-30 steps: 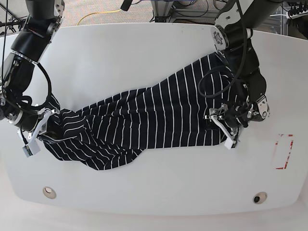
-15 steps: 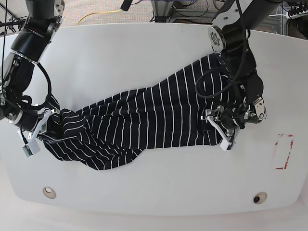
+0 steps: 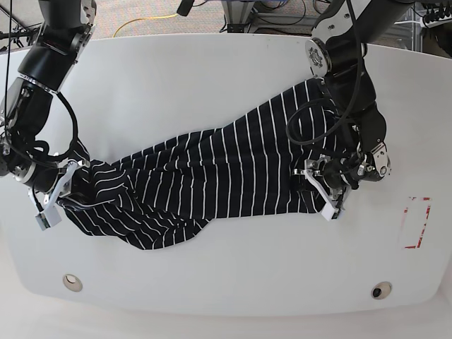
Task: Fold the T-shirt properly
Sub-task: 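Hold the shirt with both grippers, adjusting the left gripper's grip, then lift the shirt with both grippers and sweep it across the table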
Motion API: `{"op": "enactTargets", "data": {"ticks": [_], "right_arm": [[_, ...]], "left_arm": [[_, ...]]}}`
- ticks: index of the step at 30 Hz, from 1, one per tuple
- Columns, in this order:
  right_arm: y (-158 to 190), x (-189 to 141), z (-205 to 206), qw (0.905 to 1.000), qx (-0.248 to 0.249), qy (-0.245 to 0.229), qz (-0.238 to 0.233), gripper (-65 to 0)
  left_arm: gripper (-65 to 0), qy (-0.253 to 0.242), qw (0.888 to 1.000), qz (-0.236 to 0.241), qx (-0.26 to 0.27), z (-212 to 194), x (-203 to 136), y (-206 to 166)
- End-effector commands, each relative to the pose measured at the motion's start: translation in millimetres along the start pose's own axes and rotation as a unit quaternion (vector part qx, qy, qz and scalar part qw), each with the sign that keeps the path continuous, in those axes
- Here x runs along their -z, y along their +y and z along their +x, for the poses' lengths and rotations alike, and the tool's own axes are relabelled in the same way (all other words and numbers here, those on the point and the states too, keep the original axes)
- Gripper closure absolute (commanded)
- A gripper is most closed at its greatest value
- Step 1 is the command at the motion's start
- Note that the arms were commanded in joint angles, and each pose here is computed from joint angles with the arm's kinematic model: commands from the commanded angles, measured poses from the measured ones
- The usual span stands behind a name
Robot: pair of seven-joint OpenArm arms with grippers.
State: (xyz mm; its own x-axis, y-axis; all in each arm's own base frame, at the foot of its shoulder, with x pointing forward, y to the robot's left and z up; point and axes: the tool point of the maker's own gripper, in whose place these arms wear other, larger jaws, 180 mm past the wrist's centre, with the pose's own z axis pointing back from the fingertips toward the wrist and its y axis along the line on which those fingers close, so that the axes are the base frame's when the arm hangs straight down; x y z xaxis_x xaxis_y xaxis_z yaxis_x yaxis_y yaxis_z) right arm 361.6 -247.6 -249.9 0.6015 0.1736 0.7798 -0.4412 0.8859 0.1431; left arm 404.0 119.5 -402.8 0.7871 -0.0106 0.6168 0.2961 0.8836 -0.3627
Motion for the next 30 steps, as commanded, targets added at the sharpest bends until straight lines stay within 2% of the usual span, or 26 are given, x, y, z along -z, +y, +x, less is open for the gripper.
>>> {"op": "enactTargets", "data": {"ticks": [1,7,14,17,21,27,30], "right_arm": [[-4.5,-8.8,19.4,0.9995,-0.014,-0.028,-0.008,0.0],[-4.3,-8.6,18.1,0.9995,-0.013,-0.027,-0.008,0.0],[-4.6,-8.7,18.9,0.9995,-0.013,-0.027,-0.008,0.0],[-4.9,-8.6,19.8,0.9994,-0.013,-0.03,-0.009,0.0],[-14.8,-5.8,12.5,0.9996,0.001,-0.02,-0.018,0.0],[-33.4,-12.6,32.6,0.9989,0.004,-0.033,-0.032,0.0],[-42.5,-21.9,56.4,0.9978,-0.007,-0.052,-0.042,0.0]], "left_arm": [[-12.8,-0.033,0.999,-0.003,0.012,27.1,-5.6,-1.9],[-1.1,-0.031,1.0,0.003,0.003,23.9,-5.2,0.9],[-0.4,-0.049,0.999,0.02,0.001,32.2,-15.4,5.5],[-0.4,-0.075,0.997,0.016,-0.005,42.8,-22.6,-4.6],[-0.4,-0.082,0.996,0.015,-0.01,51.5,-35.7,-4.8],[-0.4,-0.116,0.993,0.032,0.017,79.4,-61.8,-6.5],[-0.4,-0.13,0.99,0.049,0.037,99.5,-80.5,-6.8]]}}
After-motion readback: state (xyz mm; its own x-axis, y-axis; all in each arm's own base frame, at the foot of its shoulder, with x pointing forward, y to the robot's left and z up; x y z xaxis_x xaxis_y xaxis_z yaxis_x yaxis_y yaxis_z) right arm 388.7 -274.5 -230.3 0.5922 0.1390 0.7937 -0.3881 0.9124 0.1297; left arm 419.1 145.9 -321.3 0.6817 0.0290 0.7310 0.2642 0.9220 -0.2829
